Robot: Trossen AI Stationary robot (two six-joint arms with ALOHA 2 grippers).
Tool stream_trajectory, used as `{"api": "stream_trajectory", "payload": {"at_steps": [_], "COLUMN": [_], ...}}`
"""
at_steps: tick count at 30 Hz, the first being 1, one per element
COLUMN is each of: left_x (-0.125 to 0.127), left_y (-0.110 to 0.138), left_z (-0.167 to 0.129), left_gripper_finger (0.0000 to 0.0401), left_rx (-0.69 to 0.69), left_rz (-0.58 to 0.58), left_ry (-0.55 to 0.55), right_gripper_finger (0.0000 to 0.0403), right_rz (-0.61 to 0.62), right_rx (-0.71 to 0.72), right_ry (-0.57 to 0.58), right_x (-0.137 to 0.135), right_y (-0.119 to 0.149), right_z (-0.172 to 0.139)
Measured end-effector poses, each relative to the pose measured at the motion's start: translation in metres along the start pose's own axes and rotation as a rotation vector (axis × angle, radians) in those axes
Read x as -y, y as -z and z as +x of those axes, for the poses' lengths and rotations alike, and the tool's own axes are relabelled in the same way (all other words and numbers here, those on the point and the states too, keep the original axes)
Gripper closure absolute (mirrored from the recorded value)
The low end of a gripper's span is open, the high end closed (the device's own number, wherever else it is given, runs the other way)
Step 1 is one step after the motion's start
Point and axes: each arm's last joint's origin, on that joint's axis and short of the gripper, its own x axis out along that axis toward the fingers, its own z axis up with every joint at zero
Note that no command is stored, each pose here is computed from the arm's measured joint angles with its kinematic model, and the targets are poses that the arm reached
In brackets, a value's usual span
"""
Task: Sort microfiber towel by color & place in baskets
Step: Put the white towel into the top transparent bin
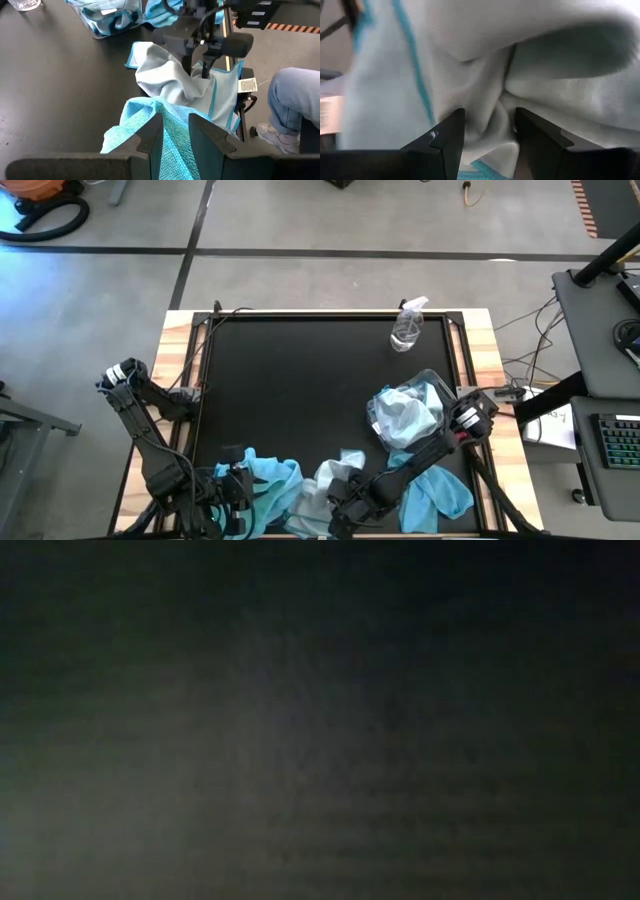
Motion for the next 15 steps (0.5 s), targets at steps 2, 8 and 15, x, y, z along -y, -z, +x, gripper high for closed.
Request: {"api": "stream_trajectory", "payload": {"at_steps": [2,8,15], "left_x": [0.0001,0.0003,0.0005], "left_y": [-0.0001,-0.0003,-0.0004], "left_z": [0.0000,0.0000,0.0000], "left_gripper_finger": [0.0323,0.0323,0.0323], "left_rx": [0.001,0.002,0.003], "left_rz": [-0.001,-0.003,-0.004], "left_ry": [0.001,0.003,0.004], "right_gripper_finger": [0.0232,0.0232,0.0253], "right_rz": [0.011,0.020,0.015], "right_rx": [-0.010,-0.013,-0.009], "right_ry": [0.006,0.013,0.019], "right_x": [0.0017,0.0040,0.0053], "right_y": [0.0006,-0.0011,-0.0024], "right_z": [0.0050,0.0105,0.0107]}}
